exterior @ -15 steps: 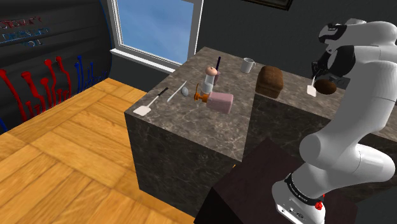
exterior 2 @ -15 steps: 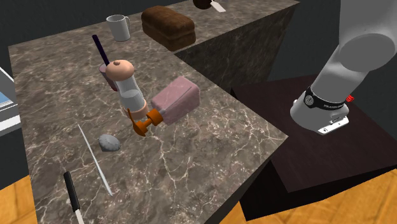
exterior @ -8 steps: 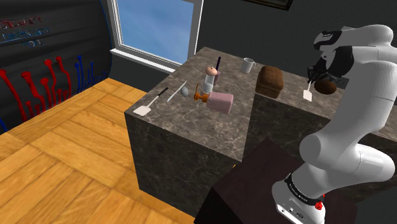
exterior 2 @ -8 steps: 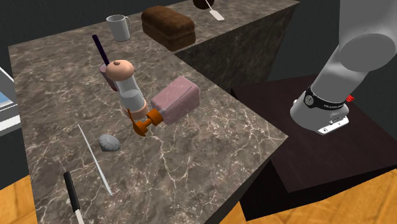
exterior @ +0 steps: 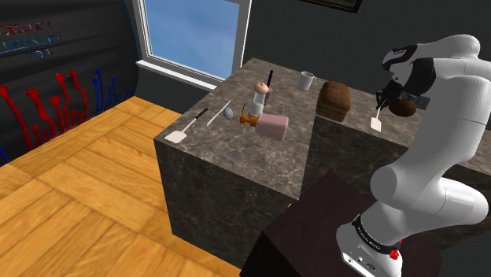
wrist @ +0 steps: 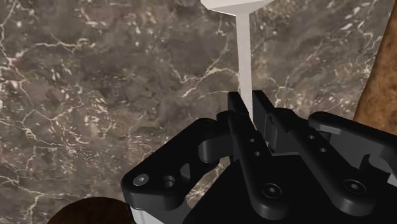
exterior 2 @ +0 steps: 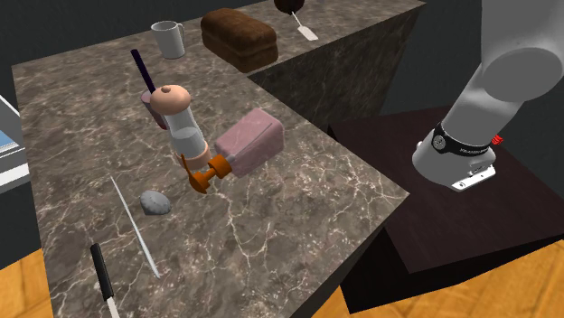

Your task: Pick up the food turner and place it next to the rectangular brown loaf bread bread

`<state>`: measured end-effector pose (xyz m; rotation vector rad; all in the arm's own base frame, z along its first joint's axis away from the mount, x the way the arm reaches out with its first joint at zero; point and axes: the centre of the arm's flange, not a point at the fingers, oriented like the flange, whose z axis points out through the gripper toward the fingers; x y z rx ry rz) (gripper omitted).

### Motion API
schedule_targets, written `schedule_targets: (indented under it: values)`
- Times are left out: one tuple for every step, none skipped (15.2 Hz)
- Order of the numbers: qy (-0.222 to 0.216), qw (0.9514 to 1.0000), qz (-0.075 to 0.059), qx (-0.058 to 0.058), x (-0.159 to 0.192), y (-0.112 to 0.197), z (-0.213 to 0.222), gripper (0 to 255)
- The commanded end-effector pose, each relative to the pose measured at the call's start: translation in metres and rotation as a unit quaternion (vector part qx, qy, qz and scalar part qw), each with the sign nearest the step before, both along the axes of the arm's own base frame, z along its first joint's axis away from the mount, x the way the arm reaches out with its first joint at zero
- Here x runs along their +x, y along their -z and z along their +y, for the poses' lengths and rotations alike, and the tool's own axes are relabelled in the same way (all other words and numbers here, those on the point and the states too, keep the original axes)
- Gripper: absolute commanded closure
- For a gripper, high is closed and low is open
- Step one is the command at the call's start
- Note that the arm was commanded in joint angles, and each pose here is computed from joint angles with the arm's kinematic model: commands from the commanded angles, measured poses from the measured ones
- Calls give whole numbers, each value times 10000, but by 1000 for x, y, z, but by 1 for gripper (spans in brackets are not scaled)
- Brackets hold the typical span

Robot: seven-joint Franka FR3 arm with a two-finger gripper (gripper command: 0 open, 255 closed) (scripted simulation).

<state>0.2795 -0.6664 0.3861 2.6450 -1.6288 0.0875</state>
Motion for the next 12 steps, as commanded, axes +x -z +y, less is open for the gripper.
schedule_targets:
  values:
    - [-1,10000,-1,-2,0,11,0,255]
    - [-1,10000,-1,-2,0,16,0,255]
    - [-1,10000,-1,-2,0,21,0,255]
    - [-1,10000,-1,-2,0,26,0,255]
    - [-1,10000,-1,-2,0,32,0,255]
    - [-1,10000,-1,-2,0,37,0,255]
    - [-1,10000,-1,-2,0,42,0,255]
    - [-1,10000,-1,-2,0,48,0,255]
    - [-1,10000,-1,-2,0,53,0,255]
    - [-1,10000,-1,-2,0,58,0,255]
    - [-1,10000,-1,-2,0,63,0,255]
    - [-1,10000,-1,-2,0,69,0,255]
